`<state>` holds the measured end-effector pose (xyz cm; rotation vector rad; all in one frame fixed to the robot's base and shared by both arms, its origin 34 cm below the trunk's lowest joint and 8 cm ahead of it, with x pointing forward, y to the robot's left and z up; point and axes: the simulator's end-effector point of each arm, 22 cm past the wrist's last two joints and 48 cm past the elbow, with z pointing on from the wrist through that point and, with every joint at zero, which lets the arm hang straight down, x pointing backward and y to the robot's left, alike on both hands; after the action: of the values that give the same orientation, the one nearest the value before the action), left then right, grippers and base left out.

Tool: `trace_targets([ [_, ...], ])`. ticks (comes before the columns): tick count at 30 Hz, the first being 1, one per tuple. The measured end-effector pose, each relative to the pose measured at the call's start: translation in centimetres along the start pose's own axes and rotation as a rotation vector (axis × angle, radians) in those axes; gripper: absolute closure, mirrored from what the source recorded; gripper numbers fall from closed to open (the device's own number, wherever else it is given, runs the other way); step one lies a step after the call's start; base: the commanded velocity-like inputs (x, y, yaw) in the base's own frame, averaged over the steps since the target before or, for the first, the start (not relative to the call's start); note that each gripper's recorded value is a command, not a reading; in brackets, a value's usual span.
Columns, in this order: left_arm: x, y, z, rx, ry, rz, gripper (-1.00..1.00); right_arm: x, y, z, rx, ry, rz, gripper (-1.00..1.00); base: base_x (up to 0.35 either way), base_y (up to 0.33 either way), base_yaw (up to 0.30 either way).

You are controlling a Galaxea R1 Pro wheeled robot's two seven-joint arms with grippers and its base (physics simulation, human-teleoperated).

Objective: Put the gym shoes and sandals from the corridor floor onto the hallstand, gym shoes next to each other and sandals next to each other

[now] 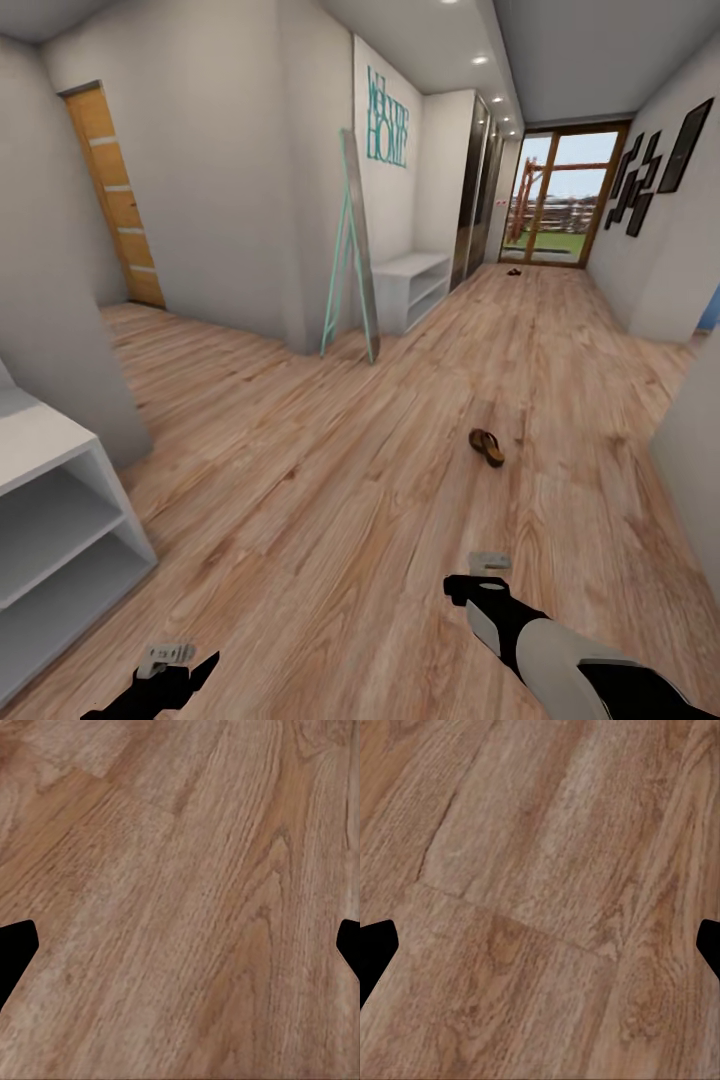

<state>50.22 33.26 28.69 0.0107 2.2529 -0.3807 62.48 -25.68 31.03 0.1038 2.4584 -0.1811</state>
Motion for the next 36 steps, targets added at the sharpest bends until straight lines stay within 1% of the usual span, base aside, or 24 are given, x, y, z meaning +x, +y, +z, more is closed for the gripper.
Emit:
trace_targets([
  [10, 0.1, -0.1, 0.0, 0.003, 0.002, 0.001, -1.00, 0.1, 0.0, 0.0, 0.000, 0.001, 0.002, -1.00, 0.346, -0.099, 0.000],
  [14, 0.1, -0.1, 0.0, 0.001, 0.001, -0.001, -1.00, 0.0, 0.0, 0.0, 0.000, 0.001, 0.003, -1.00, 0.349, -0.004, 0.000],
  [24, 0.1, 0.8, 0.0, -0.040, 0.001, -0.002, -1.00, 0.1, 0.0, 0.0, 0.000, 0.001, 0.001, -1.00, 0.349, 0.000, 0.000],
  [36, 0.0, 0.9, 0.0, -0.045, -0.001, -0.002, -1.00, 0.0, 0.0, 0.0, 0.000, -0.001, -0.003, -1.00, 0.349, 0.000, 0.000],
])
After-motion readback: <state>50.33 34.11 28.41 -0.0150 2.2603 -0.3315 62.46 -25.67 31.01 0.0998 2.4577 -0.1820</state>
